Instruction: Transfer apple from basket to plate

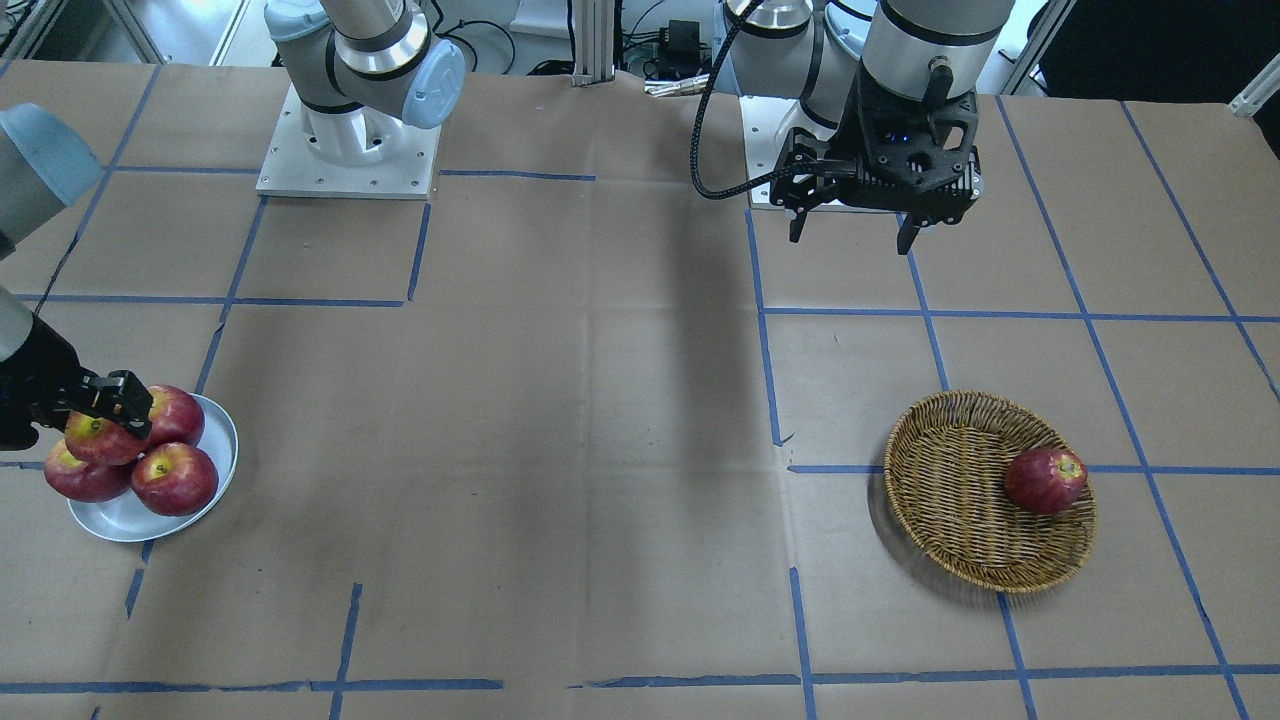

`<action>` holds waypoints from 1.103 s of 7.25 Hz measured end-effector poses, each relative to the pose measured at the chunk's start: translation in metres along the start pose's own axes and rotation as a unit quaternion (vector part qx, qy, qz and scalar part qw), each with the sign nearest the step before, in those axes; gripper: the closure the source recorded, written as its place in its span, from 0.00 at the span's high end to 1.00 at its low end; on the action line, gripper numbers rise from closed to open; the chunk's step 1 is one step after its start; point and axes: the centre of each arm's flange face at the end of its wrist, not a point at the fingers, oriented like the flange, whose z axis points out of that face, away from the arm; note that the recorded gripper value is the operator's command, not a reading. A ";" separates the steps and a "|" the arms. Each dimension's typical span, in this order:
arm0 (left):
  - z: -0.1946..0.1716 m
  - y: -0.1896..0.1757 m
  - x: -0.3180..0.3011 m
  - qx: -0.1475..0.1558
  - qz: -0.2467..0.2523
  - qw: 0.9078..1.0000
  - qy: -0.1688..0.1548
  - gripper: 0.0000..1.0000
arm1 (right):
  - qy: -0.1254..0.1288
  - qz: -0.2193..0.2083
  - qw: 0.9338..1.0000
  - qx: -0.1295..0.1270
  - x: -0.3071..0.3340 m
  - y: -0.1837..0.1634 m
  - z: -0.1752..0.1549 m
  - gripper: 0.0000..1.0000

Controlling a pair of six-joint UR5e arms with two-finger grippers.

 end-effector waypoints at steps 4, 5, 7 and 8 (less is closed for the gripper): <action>0.000 0.000 0.000 0.000 0.000 1.000 0.000 0.99 | 0.007 -0.008 1.000 0.022 -0.020 -0.022 -0.068 1.00; 0.000 0.000 0.000 0.000 0.000 1.000 0.000 0.99 | 0.002 -0.011 1.000 0.013 -0.044 -0.020 -0.099 1.00; 0.000 0.000 0.000 0.000 0.000 1.000 0.000 0.99 | -0.007 0.020 1.000 -0.012 -0.105 0.007 -0.153 1.00; 0.000 0.000 0.000 0.000 0.001 1.000 0.000 0.99 | -0.009 0.037 0.999 -0.022 -0.138 0.021 -0.170 1.00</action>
